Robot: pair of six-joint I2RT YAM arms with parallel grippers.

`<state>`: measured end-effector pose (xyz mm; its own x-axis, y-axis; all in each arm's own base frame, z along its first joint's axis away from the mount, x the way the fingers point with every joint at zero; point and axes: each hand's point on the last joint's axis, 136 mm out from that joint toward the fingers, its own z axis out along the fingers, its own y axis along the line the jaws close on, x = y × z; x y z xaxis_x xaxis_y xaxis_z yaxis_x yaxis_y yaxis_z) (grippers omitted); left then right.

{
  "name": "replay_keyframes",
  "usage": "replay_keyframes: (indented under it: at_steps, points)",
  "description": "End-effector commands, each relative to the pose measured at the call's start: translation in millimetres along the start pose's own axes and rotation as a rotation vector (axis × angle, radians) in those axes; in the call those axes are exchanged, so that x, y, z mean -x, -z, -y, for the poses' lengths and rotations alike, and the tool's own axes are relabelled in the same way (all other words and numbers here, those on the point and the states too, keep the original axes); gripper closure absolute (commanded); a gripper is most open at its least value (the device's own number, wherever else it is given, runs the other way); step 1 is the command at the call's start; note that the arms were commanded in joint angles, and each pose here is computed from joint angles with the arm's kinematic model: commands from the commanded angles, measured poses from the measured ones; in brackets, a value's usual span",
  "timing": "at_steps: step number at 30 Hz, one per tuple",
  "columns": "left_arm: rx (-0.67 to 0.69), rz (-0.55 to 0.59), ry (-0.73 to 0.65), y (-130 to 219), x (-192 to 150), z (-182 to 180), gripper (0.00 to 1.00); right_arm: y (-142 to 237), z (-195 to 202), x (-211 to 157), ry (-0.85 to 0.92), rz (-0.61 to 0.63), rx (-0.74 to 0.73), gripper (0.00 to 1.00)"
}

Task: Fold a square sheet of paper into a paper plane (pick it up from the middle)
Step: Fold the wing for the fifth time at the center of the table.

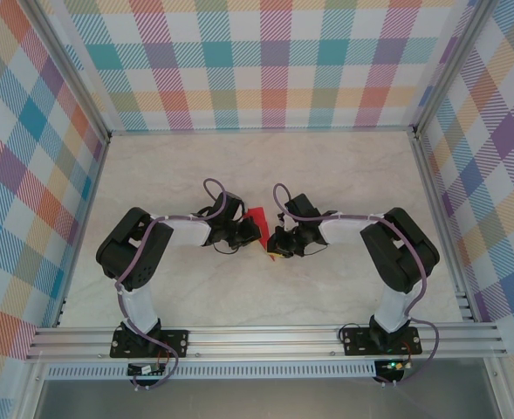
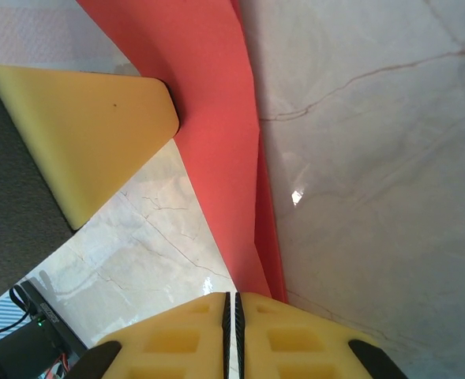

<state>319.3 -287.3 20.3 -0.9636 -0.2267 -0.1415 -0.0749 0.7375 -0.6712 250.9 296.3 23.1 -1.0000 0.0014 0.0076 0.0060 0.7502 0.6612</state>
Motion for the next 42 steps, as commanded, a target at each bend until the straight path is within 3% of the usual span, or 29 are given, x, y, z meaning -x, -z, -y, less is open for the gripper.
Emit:
replay_keyframes:
  at_steps: [1, 13, 22, 32, 42]
  points:
    - [0.134, -0.026, 0.027, -8.6, -11.5, -34.9, 0.93, -5.5, 17.7, -13.8, -0.015, -0.053, -0.054, 0.87]
    - [0.141, -0.025, 0.029, -9.0, -12.0, -37.1, 0.93, -15.0, 35.0, -25.4, -0.033, -0.107, -0.092, 0.88]
    - [0.142, -0.027, 0.031, -9.2, -12.7, -37.8, 0.93, 2.1, 8.7, -29.9, 0.04, -0.096, -0.055, 0.88]
    - [0.144, -0.028, 0.032, -9.4, -13.0, -38.4, 0.93, -9.1, 42.1, -32.7, -0.01, -0.099, -0.172, 0.88]
    - [0.143, -0.024, 0.031, -9.8, -11.2, -37.4, 0.93, -2.3, 49.8, -42.9, -0.015, -0.114, -0.202, 0.88]
